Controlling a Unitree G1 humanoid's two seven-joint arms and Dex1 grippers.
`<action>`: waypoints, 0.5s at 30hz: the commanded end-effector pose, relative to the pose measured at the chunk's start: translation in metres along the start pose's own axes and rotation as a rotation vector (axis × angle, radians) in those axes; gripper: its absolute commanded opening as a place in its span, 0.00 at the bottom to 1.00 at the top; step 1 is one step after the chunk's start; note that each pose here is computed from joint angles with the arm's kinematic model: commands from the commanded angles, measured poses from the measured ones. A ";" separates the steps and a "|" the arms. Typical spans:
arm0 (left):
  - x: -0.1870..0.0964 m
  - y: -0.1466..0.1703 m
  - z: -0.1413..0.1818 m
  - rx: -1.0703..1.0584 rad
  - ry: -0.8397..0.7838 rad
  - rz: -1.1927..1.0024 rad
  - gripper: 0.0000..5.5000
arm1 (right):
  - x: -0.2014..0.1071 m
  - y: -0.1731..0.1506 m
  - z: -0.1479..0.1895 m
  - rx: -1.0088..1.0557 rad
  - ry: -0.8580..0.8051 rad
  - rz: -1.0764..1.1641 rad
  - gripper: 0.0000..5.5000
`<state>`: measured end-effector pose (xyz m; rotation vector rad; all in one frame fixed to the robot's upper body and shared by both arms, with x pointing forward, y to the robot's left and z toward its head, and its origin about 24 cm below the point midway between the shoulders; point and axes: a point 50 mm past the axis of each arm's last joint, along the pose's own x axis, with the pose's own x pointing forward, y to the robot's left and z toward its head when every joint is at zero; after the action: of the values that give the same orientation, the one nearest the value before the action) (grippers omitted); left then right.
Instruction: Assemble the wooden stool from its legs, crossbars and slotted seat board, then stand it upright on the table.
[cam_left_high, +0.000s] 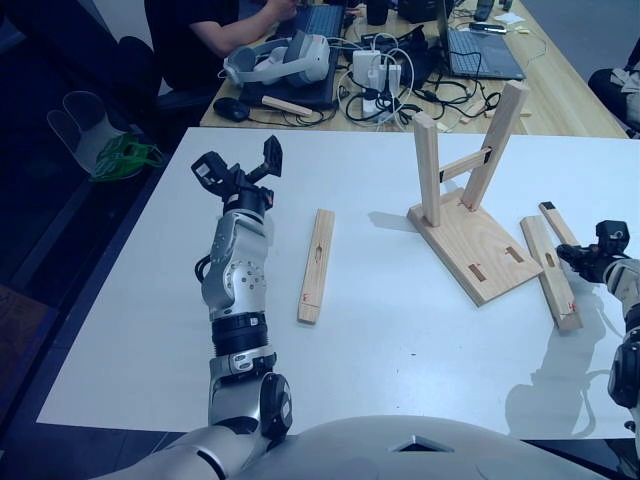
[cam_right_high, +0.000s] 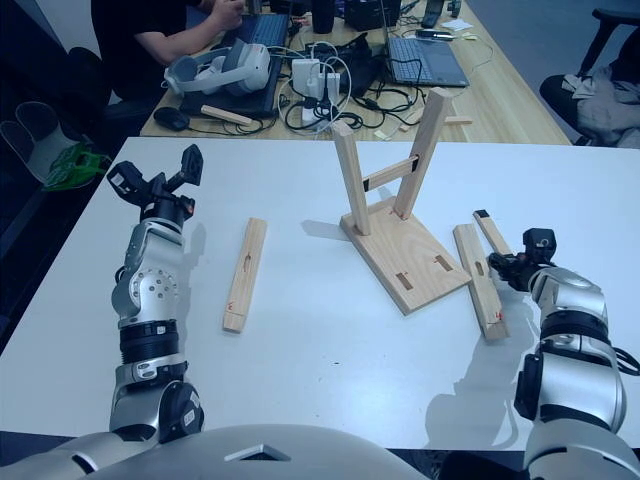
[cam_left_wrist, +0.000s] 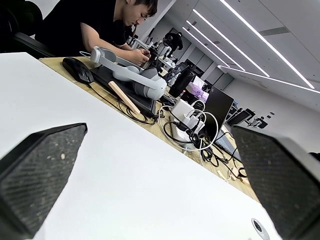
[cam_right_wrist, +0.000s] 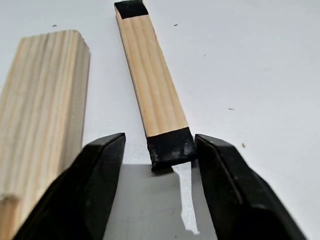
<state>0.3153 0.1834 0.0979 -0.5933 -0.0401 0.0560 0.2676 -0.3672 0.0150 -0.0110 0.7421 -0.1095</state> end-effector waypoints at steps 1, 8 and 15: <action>0.003 -0.001 0.001 -0.005 0.006 0.001 0.98 | 0.005 0.015 -0.079 -0.089 0.226 -0.008 0.36; 0.003 0.000 0.001 -0.006 0.002 0.004 0.98 | 0.005 0.010 -0.048 -0.199 -0.028 -0.137 0.24; 0.003 0.003 0.000 -0.003 -0.002 0.011 0.98 | -0.006 0.010 -0.002 -0.302 -0.321 -0.239 0.24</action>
<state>0.3159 0.1862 0.0942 -0.6014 -0.0301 0.0707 0.2591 -0.3599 0.0102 -0.3649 0.4924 -0.2082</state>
